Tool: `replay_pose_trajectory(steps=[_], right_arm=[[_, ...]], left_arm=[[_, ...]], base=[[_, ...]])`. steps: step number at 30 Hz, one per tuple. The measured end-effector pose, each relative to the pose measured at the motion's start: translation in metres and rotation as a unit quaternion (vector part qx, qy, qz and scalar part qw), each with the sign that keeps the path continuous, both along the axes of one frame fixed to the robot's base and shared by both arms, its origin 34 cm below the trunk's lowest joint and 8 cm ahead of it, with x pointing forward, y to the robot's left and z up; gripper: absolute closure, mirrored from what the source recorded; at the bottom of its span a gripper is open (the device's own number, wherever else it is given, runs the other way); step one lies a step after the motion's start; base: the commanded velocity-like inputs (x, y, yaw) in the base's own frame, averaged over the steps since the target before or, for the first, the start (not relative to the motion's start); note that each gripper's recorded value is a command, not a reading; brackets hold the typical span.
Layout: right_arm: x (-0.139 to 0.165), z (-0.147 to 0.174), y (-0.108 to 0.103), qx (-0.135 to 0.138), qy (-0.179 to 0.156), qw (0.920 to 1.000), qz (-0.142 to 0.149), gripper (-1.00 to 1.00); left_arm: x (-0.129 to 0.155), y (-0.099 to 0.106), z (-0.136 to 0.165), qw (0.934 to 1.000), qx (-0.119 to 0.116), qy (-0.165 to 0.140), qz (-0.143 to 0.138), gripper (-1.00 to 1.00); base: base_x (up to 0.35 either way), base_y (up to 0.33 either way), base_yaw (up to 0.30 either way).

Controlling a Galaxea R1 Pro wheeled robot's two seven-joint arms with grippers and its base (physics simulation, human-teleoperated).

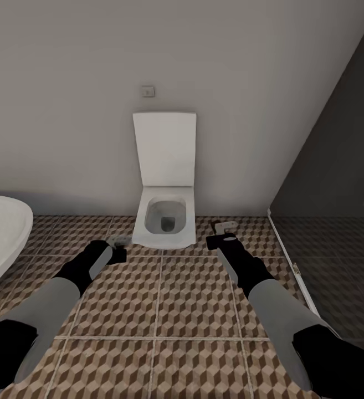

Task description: Take the four mousetraps from the cabinet in the bathroom and place them on the bathroom floor. Make sure all four end up on the same floor surface, and ensure that at least two of them are either under or directly next to the same bathroom sink.

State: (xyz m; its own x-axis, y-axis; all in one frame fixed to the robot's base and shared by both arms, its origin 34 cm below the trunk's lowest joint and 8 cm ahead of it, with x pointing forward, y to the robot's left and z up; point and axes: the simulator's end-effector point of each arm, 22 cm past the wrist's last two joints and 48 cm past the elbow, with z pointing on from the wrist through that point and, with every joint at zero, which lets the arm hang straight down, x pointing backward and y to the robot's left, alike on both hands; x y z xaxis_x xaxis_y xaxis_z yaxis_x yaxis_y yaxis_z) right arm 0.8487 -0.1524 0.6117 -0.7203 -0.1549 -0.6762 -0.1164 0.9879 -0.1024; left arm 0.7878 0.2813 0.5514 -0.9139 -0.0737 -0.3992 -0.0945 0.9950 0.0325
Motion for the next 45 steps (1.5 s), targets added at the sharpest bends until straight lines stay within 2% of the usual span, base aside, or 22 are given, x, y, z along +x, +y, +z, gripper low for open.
replay_pose_trajectory(steps=[6, 10, 17, 21, 29, 37, 41, 45], right_arm=[[-0.003, -0.006, -0.004, -0.001, 0.005, 1.0000, -0.002, 1.00], [-0.016, -0.028, -0.009, -0.003, 0.022, 0.9998, -0.003, 1.00], [-0.049, -0.078, -0.009, 0.018, 0.039, 0.9990, 0.013, 1.00], [-0.060, -0.091, -0.009, 0.022, 0.042, 0.9987, 0.017, 1.00], [-0.066, -0.098, -0.008, 0.030, 0.029, 0.9989, 0.021, 1.00], [-0.067, -0.098, -0.002, 0.041, 0.028, 0.9983, 0.030, 1.00], [-0.067, -0.098, -0.002, 0.040, 0.028, 0.9983, 0.031, 1.00], [-0.067, -0.104, -0.004, 0.039, 0.028, 0.9984, 0.030, 1.00]], left_arm=[[0.000, 0.004, -0.001, 1.0000, 0.003, -0.002, 0.001, 1.00], [-0.001, 0.005, -0.002, 1.0000, 0.004, -0.001, 0.001, 1.00], [-0.004, 0.006, -0.005, 1.0000, 0.005, 0.002, 0.001, 1.00], [-0.006, 0.006, -0.007, 1.0000, 0.006, 0.004, 0.001, 1.00], [-0.026, 0.015, -0.026, 0.9995, 0.014, 0.026, 0.009, 1.00], [-0.040, 0.030, -0.046, 0.9991, 0.026, 0.019, 0.028, 1.00], [-0.046, 0.025, -0.052, 0.9991, 0.027, 0.024, 0.024, 1.00], [-0.052, 0.011, -0.063, 0.9992, 0.022, 0.028, 0.015, 1.00]], base=[[0.000, 0.000, 0.000], [0.000, 0.000, 0.000], [0.000, 0.000, 0.000], [0.000, 0.000, 0.000], [0.000, 0.000, 0.000], [0.000, 0.000, 0.000], [0.000, 0.000, 0.000], [0.000, 0.000, 0.000]])
